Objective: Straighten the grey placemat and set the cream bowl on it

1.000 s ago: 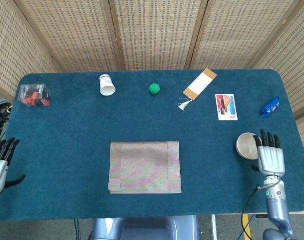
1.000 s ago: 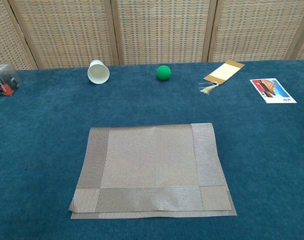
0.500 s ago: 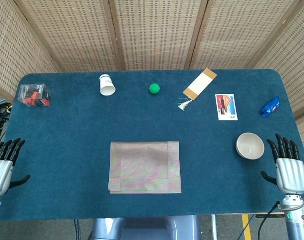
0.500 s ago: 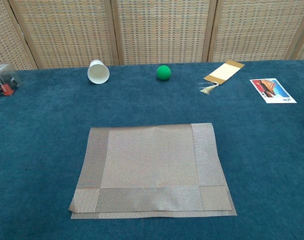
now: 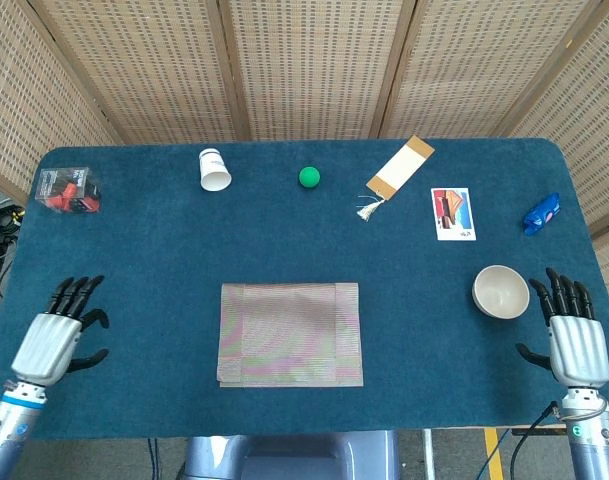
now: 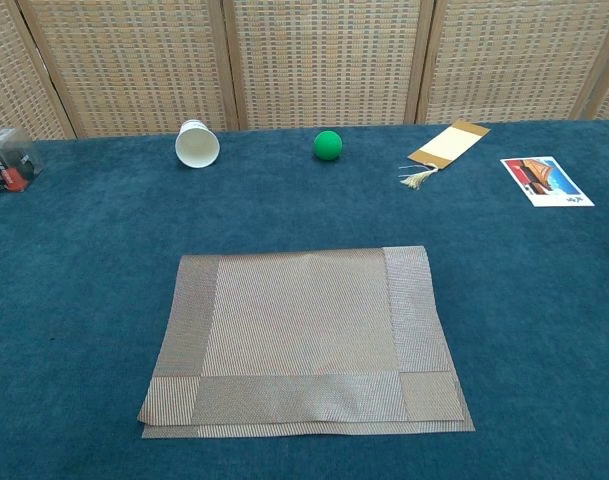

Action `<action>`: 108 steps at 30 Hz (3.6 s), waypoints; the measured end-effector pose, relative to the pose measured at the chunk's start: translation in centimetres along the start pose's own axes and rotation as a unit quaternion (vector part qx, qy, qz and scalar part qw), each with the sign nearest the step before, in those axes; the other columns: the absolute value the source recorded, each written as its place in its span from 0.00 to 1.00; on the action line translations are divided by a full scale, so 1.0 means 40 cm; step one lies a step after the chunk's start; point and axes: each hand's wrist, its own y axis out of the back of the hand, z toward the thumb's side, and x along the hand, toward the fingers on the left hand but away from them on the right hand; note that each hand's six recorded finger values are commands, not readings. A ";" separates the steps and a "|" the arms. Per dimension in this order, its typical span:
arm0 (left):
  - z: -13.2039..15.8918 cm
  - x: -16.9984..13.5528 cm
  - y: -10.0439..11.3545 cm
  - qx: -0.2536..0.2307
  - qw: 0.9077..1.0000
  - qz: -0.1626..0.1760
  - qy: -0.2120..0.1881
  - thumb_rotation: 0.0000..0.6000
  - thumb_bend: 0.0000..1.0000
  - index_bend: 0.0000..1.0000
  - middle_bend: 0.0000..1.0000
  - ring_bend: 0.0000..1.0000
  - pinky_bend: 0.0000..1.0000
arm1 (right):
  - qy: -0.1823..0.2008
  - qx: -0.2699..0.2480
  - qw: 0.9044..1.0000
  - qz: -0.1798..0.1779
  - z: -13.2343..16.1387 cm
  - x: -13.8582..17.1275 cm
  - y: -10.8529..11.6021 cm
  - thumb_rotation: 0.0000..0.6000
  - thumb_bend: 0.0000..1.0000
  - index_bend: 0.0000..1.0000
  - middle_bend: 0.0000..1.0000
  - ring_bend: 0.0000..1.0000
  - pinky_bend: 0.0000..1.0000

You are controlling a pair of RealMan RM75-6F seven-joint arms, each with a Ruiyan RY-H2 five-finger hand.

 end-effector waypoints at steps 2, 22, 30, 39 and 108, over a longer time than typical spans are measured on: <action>0.031 0.015 -0.017 0.004 1.000 -0.007 -0.016 1.00 0.20 0.51 0.00 0.00 0.00 | -0.003 -0.003 1.000 0.000 -0.004 -0.001 0.003 1.00 0.21 0.16 0.00 0.00 0.00; 0.340 0.072 -0.179 0.042 0.984 -0.086 -0.150 1.00 0.40 0.46 0.00 0.00 0.00 | -0.014 -0.039 0.999 0.004 -0.021 -0.007 0.022 1.00 0.21 0.16 0.00 0.00 0.00; 0.377 0.055 -0.225 0.054 0.979 -0.107 -0.166 1.00 0.41 0.48 0.00 0.00 0.00 | -0.016 -0.052 0.998 0.007 -0.024 -0.008 0.027 1.00 0.21 0.16 0.00 0.00 0.00; 0.350 0.033 -0.263 0.071 0.977 -0.123 -0.161 1.00 0.40 0.48 0.00 0.00 0.00 | -0.015 -0.054 0.998 0.010 -0.020 -0.006 0.024 1.00 0.21 0.15 0.00 0.00 0.00; 0.378 0.099 -0.255 0.083 0.982 -0.061 -0.156 1.00 0.55 0.58 0.00 0.00 0.00 | -0.025 -0.082 0.996 0.023 -0.028 -0.004 0.032 1.00 0.21 0.13 0.00 0.00 0.00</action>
